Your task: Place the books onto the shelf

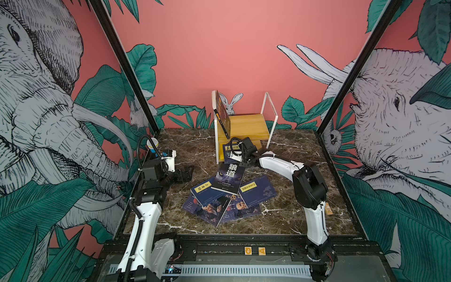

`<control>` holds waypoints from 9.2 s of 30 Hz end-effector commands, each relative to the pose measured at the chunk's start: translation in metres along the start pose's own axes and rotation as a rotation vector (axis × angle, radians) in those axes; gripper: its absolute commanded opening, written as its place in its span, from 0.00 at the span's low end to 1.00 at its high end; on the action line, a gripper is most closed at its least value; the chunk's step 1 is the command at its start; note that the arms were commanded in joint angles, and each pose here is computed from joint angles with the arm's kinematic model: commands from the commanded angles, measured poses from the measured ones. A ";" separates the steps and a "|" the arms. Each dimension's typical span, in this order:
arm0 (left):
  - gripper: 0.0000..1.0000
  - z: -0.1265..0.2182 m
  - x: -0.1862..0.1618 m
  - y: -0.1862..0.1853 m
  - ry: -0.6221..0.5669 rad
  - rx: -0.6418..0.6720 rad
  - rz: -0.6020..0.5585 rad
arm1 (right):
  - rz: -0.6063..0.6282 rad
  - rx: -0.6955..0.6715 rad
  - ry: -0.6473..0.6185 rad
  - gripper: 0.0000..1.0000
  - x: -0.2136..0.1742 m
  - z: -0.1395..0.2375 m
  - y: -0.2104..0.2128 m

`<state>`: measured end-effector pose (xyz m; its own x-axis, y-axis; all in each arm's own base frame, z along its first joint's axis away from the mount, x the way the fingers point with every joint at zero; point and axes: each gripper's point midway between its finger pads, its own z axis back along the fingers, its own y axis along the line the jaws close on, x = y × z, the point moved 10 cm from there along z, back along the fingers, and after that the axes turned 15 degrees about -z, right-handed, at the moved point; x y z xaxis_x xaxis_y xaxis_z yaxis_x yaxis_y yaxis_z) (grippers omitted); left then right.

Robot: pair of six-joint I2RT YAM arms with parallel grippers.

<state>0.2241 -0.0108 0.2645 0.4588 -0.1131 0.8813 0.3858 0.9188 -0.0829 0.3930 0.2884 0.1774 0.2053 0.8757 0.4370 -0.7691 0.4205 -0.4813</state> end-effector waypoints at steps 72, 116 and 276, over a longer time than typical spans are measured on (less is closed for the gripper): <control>0.99 -0.001 -0.002 0.002 -0.014 -0.010 0.008 | 0.035 -0.071 -0.023 0.25 0.021 -0.025 -0.001; 0.99 -0.107 0.070 -0.041 -0.123 -0.263 -0.573 | -1.099 -0.228 -0.562 0.67 -0.027 0.248 -0.154; 0.00 -0.154 -0.036 -0.087 0.360 -0.560 0.452 | -2.056 0.675 -0.297 0.00 -0.052 0.057 0.130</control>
<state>0.3135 -0.1285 0.1406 0.8868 0.0632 0.4578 0.2912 0.6927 -0.6598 0.2597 0.2647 0.1060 0.6997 -0.7144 0.0087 0.3631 0.3660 0.8569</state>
